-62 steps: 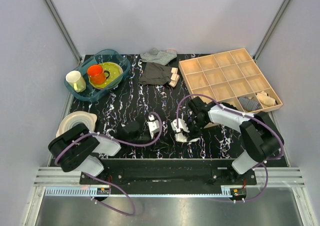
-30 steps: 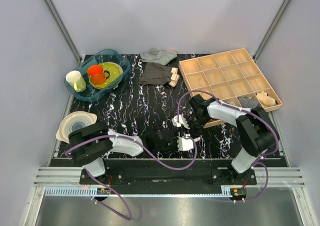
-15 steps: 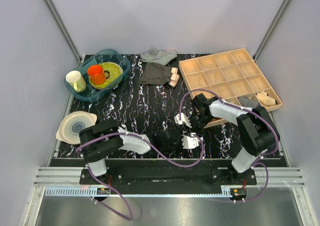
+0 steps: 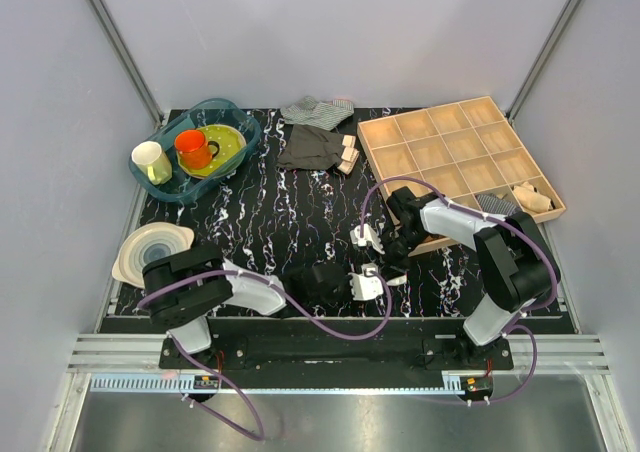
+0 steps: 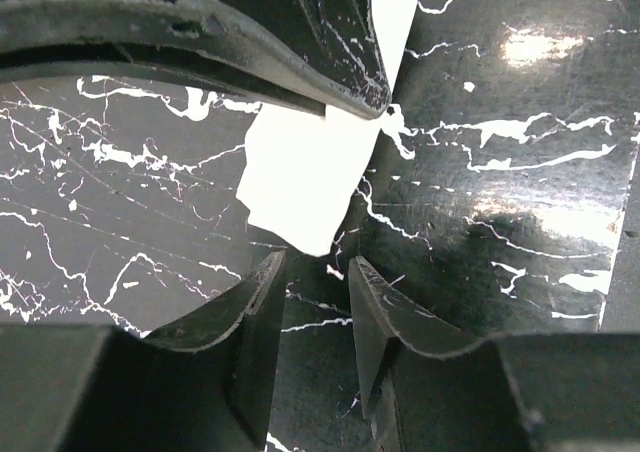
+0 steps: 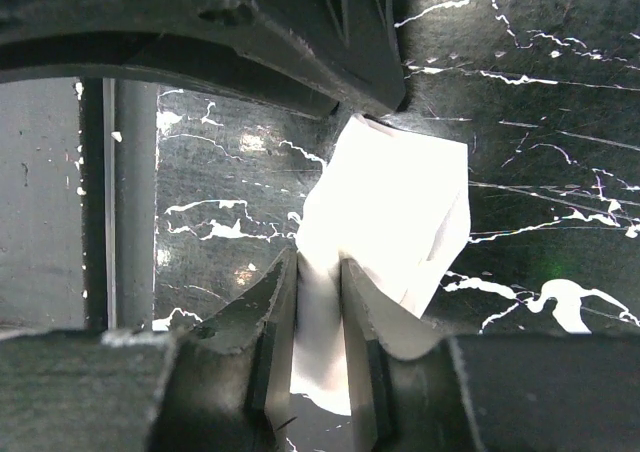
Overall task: Roll the underwear
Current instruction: Roll the underwear to the center of the board.
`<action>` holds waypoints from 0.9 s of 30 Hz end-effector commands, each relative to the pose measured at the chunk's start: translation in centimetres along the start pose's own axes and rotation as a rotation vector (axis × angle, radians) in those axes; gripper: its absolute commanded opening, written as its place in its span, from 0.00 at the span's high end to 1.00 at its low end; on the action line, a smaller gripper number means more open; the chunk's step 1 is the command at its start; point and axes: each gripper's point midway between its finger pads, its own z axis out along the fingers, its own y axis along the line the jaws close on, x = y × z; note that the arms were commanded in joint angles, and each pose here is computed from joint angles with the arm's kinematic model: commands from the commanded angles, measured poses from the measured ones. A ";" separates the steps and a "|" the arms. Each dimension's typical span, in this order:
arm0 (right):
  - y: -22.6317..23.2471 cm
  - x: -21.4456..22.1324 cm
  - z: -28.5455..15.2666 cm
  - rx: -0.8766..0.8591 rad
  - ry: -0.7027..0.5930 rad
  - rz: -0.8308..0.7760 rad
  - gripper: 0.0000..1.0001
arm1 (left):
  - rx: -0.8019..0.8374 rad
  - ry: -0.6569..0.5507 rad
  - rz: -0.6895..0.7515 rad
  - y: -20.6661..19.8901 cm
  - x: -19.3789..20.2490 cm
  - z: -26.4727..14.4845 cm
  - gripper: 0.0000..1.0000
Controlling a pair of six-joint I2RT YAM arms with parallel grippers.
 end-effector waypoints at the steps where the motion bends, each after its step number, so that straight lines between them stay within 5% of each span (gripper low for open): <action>1: 0.5 -0.6 -0.2 -0.013 -0.027 0.017 0.71 | -0.037 -0.005 -0.003 0.8 -0.3 -1.1 0.61; 11: 0.5 -0.4 0.0 -0.020 -0.029 0.035 0.70 | -0.066 -0.094 0.067 1.5 -4.2 -2.9 0.56; 27: 0.5 -0.1 0.0 -0.026 -0.028 0.063 0.70 | 0.010 -0.041 0.129 0.0 -4.5 2.3 0.52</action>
